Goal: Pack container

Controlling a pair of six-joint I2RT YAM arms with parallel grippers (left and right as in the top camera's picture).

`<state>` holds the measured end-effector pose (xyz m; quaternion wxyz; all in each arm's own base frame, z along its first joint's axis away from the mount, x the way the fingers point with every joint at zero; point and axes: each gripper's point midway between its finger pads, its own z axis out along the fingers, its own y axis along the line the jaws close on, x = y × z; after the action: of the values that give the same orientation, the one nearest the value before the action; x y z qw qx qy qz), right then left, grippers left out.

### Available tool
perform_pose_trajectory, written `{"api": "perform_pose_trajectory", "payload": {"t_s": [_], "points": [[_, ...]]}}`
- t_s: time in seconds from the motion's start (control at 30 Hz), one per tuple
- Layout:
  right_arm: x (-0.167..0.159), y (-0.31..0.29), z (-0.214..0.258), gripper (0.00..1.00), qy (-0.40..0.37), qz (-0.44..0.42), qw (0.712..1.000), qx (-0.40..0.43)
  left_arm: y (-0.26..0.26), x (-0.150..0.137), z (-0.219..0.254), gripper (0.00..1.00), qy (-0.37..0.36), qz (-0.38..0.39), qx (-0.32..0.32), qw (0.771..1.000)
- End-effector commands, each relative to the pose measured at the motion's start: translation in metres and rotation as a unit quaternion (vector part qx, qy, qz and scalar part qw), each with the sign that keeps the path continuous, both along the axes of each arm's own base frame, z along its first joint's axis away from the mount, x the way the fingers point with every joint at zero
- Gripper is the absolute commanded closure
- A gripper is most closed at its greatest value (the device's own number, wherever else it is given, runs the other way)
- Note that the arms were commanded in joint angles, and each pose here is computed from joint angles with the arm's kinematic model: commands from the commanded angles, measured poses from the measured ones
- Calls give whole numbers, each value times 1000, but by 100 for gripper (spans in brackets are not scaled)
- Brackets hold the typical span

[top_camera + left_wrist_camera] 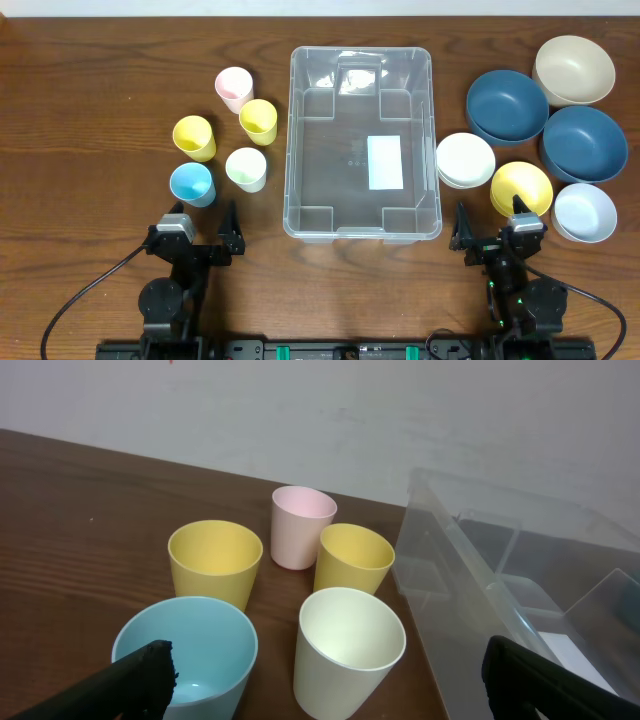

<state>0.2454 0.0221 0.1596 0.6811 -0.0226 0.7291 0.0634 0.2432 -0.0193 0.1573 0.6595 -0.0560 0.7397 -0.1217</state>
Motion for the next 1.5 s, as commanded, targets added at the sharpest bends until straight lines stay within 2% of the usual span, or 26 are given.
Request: {"api": "perform_pose_trajectory", "payload": {"t_s": [0.0, 0.1, 0.23, 0.37, 0.47, 0.53, 0.63, 0.7, 0.83, 0.97, 1.07, 1.17, 1.3, 1.37, 1.4, 1.47], "points": [[0, -1, 0, 1, -1, -1, 1000, -7, 2, 1, -17, 2, 18, 3, 9, 1000], [0, 1, 0, 1, -1, 2, 1000, 4, 2, 1, -17, 2, 18, 3, 9, 1000], [0, 2, 0, 1, 7, 3, 998, 59, 2, 1, -17, 2, 18, 3, 9, 1000], [-1, 5, 0, 1, 21, 4, 987, 156, 2, 1, -17, 2, 18, 3, 9, 1000], [-3, 19, 3, 1, 33, 40, 973, 223, 2, 1, -17, 2, 18, 3, 9, 1000], [-5, 28, 12, 1, 20, 72, 972, 221, 2, 1, -17, 2, 18, 3, 9, 1000], [-18, 56, 37, 1, -18, 168, 969, 183, 2, 1, -17, 2, 18, 3, 9, 1000], [-23, 61, 49, 1, -34, 188, 968, 162, 2, 1, -17, 2, 18, 3, 9, 1000], [-27, 55, 79, 1, -68, 172, 975, 122, 2, 1, -17, 2, 18, 3, 9, 1000], [-25, 28, 121, 1, -83, 87, 988, 93, 2, 1, -17, 2, 18, 3, 9, 1000], [-22, 13, 142, 1, -36, 39, 996, 70, 2, 1, -17, 2, 18, 3, 9, 1000], [-18, 15, 147, 1, 58, 38, 996, 50, 2, 1, -17, 2, 18, 3, 9, 1000], [-22, 51, 145, 1, 177, 138, 971, 76, 2, 1, -17, 2, 18, 3, 9, 1000], [-20, 57, 139, 1, 216, 154, 960, 86, 2, 1, -17, 2, 18, 3, 9, 1000], [-14, 53, 137, 1, 221, 144, 962, 75, 2, 1, -17, 2, 18, 3, 9, 1000], [3, 30, 129, 1, 240, 67, 964, 92, 2, 1, -17, 2, 18, 3, 9, 1000]]}}
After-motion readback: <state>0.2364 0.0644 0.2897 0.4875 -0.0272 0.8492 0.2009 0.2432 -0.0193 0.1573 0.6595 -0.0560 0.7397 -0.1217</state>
